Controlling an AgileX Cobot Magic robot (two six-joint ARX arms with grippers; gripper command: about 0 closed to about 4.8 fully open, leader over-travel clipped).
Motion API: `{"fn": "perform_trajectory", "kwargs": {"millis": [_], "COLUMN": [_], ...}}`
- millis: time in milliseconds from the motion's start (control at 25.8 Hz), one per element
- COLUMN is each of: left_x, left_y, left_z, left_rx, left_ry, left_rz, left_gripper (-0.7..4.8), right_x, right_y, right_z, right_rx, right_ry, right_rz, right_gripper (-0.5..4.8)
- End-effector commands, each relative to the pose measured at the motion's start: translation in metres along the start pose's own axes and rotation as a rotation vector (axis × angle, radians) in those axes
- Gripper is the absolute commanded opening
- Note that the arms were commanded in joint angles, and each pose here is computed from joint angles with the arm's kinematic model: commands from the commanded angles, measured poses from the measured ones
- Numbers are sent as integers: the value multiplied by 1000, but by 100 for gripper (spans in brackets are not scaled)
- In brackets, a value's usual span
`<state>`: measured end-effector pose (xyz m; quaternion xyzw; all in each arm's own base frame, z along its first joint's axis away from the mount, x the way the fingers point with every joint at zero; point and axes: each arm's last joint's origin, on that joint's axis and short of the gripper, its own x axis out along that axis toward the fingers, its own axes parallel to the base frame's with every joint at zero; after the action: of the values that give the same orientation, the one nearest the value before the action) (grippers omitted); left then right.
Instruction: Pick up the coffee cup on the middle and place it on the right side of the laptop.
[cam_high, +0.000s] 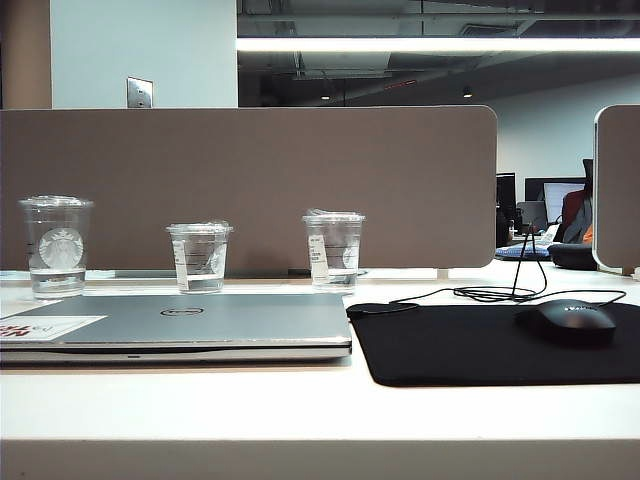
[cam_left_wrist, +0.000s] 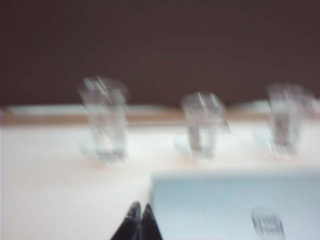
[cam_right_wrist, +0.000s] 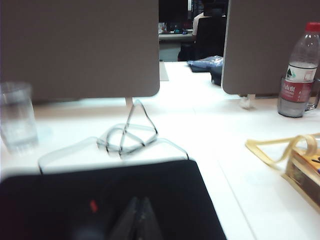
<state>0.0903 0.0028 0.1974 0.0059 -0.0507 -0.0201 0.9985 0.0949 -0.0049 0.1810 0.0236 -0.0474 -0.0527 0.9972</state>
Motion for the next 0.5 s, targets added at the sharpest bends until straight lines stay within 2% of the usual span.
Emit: {"fn": "perform_trajectory", "kwargs": {"millis": [39,116,194,426,504], "left_x": [-5,0,10,54,83], "left_y": [1,2,3,6,6], "left_z": [38,69,84,107,110], "left_rx": [-37,-34,-34,-44,-53], "left_ry": [-43,-55,-51,53,101], "left_rz": [63,56,56,-11,-75], "left_gripper": [-5,-5,-5,-5,-5], "right_x": [-3,-2,2,31,52], "right_y": [0,3,4,8,12], "right_z": [27,53,68,108,125], "right_rx": [155,153,150,108,100], "right_ry": [-90,-98,-93,-34,9], "right_rz": [-19,39,49,42,93], "right_gripper": [-5,-5,-5,-5,-5]}}
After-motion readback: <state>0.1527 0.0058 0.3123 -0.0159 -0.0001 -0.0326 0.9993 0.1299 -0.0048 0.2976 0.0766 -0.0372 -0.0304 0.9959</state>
